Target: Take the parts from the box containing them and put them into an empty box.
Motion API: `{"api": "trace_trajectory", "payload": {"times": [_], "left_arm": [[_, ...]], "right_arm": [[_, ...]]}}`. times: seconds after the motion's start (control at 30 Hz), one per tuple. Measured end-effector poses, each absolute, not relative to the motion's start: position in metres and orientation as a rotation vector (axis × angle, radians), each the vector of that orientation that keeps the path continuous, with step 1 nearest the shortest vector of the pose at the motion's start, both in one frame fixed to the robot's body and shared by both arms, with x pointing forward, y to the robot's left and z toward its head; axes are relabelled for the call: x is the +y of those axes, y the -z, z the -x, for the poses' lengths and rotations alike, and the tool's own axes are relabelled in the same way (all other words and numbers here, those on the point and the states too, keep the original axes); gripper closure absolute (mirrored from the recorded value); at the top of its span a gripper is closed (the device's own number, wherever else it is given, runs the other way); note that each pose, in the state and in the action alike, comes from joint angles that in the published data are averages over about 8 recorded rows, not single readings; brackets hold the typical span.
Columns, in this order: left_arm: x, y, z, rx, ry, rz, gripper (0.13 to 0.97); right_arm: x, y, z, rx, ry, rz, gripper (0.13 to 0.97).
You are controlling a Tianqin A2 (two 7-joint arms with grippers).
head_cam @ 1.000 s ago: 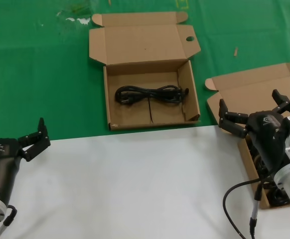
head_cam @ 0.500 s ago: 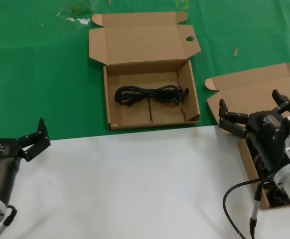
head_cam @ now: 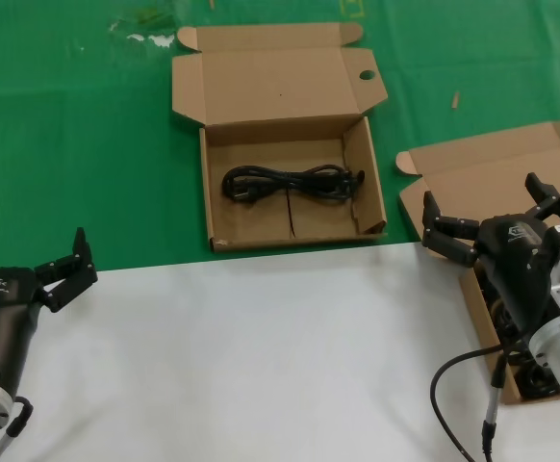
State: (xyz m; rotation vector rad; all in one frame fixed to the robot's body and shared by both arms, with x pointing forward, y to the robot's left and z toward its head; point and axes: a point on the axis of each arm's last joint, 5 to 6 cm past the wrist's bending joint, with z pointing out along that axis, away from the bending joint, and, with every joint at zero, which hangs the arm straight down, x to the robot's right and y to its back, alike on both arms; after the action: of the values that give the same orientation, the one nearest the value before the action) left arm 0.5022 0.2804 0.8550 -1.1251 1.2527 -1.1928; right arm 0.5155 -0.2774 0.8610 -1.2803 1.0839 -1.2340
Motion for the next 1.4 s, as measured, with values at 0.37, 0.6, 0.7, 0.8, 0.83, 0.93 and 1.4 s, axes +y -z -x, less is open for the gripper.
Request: {"api": "trace_trajectory", "payload": {"times": [0.37, 0.6, 0.7, 0.8, 0.83, 0.93, 1.4], "left_arm": [[0.2804, -0.855, -0.5022, 1.253, 1.193, 1.125, 0.132], [0.2804, -0.855, -0.5022, 1.253, 1.193, 1.125, 0.132], [0.2804, -0.855, -0.5022, 1.253, 1.193, 1.125, 0.132], [0.2804, -0.855, -0.5022, 1.253, 1.193, 1.125, 0.132], [0.2804, -0.855, -0.5022, 1.253, 1.193, 1.125, 0.132], [0.2804, -0.855, -0.5022, 1.253, 1.193, 1.125, 0.132], [0.2804, -0.855, -0.5022, 1.253, 1.193, 1.125, 0.132]], "right_arm": [[-0.2774, -0.861, -0.5155, 1.084, 1.234, 1.28, 0.13], [-0.2774, -0.861, -0.5155, 1.084, 1.234, 1.28, 0.13], [-0.2774, -0.861, -0.5155, 1.084, 1.234, 1.28, 0.13], [-0.2774, -0.861, -0.5155, 1.084, 1.234, 1.28, 0.13], [-0.2774, -0.861, -0.5155, 1.084, 1.234, 1.28, 0.13], [-0.2774, -0.861, -0.5155, 1.084, 1.234, 1.28, 0.13], [-0.2774, -0.861, -0.5155, 1.084, 1.234, 1.28, 0.13]]}}
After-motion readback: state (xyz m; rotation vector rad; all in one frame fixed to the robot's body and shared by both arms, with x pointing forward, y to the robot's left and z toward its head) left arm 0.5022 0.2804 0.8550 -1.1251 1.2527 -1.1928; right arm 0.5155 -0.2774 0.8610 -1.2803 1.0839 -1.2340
